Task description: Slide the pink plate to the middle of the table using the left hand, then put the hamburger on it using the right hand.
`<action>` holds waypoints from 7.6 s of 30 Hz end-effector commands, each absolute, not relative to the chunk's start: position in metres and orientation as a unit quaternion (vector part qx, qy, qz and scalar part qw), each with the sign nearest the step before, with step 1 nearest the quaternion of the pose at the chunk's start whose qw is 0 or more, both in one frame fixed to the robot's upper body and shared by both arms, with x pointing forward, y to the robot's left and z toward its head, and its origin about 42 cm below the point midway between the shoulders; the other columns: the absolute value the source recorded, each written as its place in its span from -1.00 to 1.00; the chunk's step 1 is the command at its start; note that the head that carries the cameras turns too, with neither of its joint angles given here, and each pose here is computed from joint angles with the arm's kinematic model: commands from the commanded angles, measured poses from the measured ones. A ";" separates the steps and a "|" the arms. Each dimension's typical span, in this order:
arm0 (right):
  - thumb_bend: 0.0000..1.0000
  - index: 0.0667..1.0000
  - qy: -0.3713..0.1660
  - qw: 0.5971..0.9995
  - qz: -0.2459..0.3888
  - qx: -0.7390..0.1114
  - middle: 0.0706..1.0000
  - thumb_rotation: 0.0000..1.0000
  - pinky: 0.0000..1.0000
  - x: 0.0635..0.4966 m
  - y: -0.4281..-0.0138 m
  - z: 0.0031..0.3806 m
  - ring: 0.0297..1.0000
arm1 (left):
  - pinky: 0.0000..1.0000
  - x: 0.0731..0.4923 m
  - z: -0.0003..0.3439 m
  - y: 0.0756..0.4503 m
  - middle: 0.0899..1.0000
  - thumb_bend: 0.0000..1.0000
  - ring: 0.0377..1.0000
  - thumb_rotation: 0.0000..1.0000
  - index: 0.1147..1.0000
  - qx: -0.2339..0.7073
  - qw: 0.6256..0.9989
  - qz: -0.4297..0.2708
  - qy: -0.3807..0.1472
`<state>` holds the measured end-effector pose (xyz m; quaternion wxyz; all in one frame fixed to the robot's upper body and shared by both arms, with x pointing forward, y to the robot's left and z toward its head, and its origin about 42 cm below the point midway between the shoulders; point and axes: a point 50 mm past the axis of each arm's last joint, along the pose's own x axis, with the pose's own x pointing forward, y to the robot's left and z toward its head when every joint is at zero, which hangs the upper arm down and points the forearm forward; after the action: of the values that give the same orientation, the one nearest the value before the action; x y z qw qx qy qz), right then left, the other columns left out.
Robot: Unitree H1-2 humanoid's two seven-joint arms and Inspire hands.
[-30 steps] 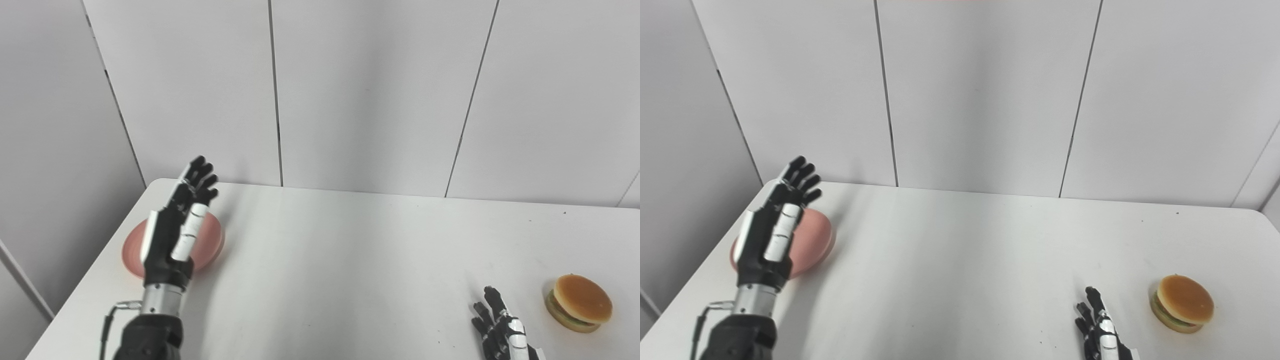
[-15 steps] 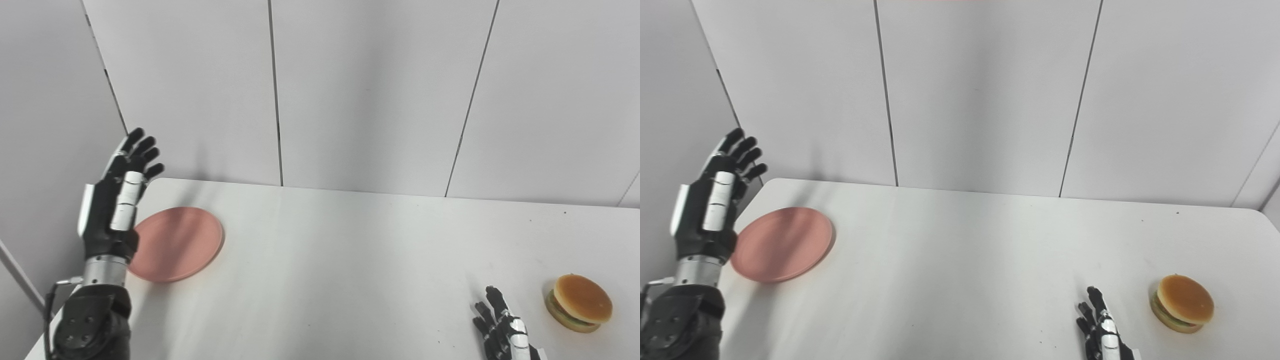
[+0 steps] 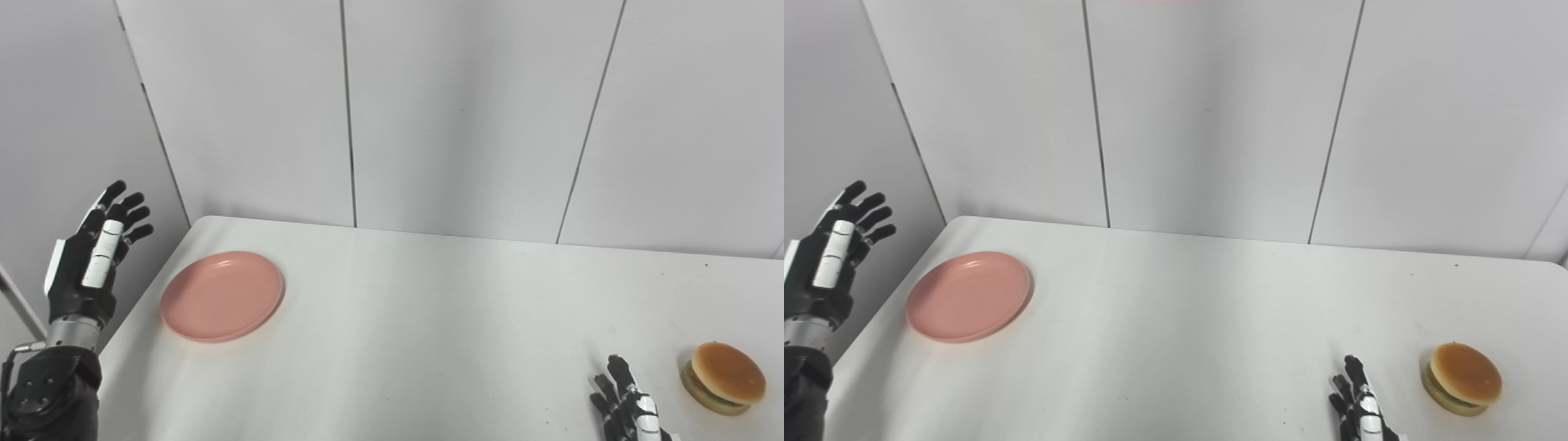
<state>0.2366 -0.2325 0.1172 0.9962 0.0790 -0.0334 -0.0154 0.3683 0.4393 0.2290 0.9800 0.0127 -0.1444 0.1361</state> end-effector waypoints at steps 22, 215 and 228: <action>0.46 0.83 0.025 0.995 -0.025 0.088 0.89 1.00 0.90 0.218 -0.235 0.103 0.91 | 0.52 0.417 0.208 0.466 0.73 0.85 0.70 0.50 0.71 -0.064 0.979 0.167 -0.099; 0.43 0.35 -0.108 0.740 -0.180 -0.639 0.55 1.00 0.44 0.358 -0.361 0.214 0.57 | 0.97 0.445 0.141 0.128 0.48 0.81 0.68 0.55 0.46 -0.152 0.982 -0.102 0.050; 0.32 0.36 -0.032 0.780 -0.162 -0.604 0.59 0.97 0.31 0.361 -0.371 0.180 0.57 | 0.91 0.448 0.144 0.132 0.46 0.80 0.67 0.57 0.45 -0.145 0.983 -0.100 0.048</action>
<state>0.3539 -0.3671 0.1616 0.7795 -0.6097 -0.0152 -0.1426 0.4476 0.1306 0.1489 0.9835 -0.1454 0.0207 -0.1058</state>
